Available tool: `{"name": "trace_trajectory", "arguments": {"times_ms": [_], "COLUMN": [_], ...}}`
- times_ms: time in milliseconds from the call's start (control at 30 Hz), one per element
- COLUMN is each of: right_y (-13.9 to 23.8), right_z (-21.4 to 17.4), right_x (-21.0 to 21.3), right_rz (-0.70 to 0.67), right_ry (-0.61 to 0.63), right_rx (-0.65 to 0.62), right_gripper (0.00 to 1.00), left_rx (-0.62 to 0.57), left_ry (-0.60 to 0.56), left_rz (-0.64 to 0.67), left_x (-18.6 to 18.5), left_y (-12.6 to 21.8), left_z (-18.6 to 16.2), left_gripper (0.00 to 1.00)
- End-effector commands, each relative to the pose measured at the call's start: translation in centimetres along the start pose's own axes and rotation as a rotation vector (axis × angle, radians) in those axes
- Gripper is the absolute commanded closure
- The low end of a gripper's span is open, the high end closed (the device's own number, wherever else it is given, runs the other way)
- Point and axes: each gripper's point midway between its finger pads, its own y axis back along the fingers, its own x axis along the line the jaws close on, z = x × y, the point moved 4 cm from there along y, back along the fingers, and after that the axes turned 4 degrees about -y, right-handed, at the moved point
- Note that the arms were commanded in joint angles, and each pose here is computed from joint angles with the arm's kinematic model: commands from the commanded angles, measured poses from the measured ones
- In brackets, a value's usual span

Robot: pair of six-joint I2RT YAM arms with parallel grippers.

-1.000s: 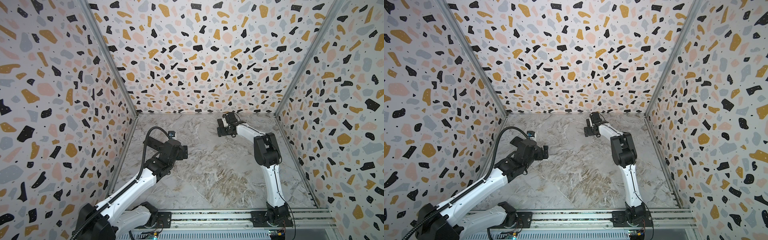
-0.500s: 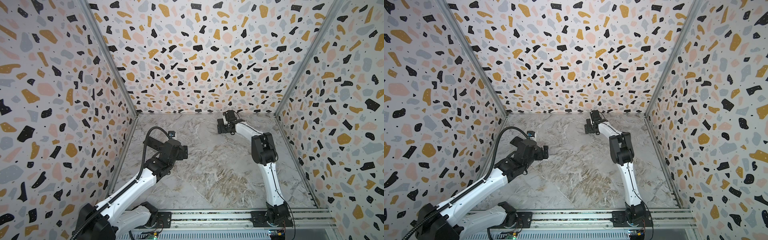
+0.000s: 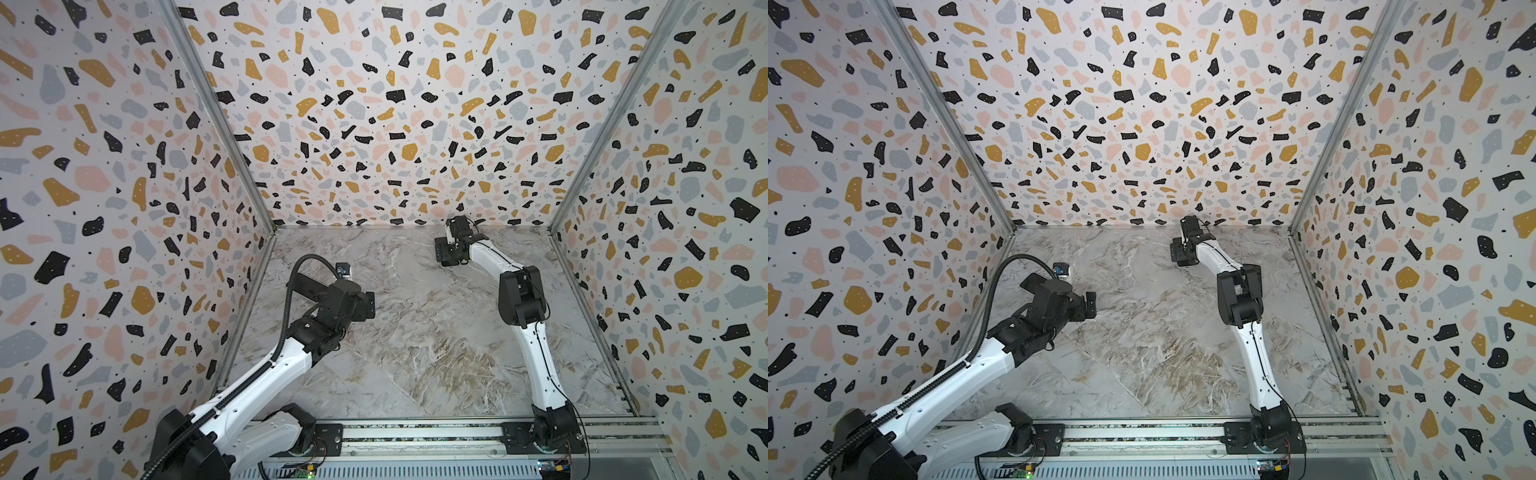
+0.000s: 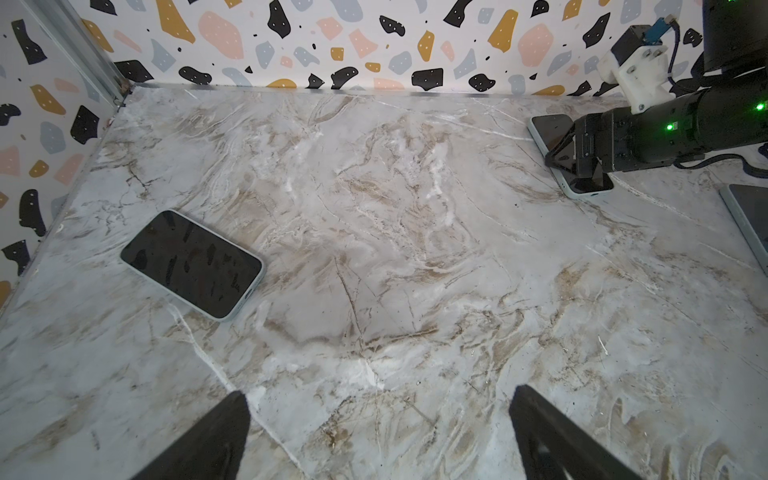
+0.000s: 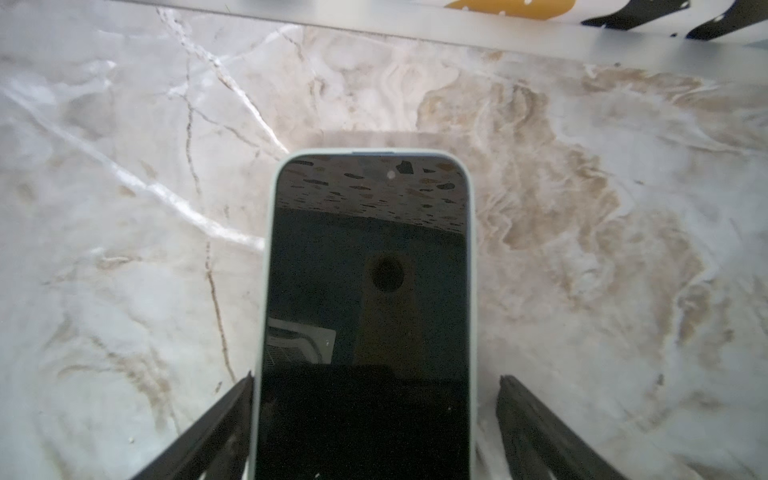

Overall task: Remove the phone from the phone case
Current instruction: 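Lower the right gripper and grasp the cased phone's near end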

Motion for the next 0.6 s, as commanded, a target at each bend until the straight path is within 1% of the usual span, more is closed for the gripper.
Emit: {"name": "trace_trajectory", "arguments": {"times_ms": [0,67,133,233,333,467,567], "right_y": [0.4,0.3,0.2,0.0,0.0,0.1,0.5], "right_z": [0.4,0.3,0.1,-0.2,-0.7,-1.6,-1.8], "right_x": [0.1,0.1,0.0,0.0,-0.4,-0.7,-0.8], "right_rz": [0.007,0.005,0.004,-0.001,-0.015,-0.027,-0.029], "right_ry": [-0.015,-0.015,-0.014,-0.008,0.005,0.021,0.023], "right_rx": [0.005,0.008,0.012,0.021,0.027,0.031,0.022], "right_gripper": [0.11,0.14,0.14,0.15,0.17,0.19,0.25], "left_rx": [-0.022,-0.025,-0.028,-0.034,-0.073,-0.098,-0.103], "left_ry": [0.007,0.011,0.017,0.045,0.097,0.138,0.164], "left_rz": [-0.001,0.015,0.014,-0.073,-0.146,-0.198,-0.330], "left_x": [0.0,0.3,0.3,-0.7,-1.4,-1.9,-3.6], "left_y": [0.3,0.3,0.4,0.8,1.5,1.8,2.3], "left_z": [0.2,0.1,0.2,0.5,1.0,1.3,1.7], "left_gripper": [0.00,0.00,0.00,0.00,0.00,0.00,0.00]}}
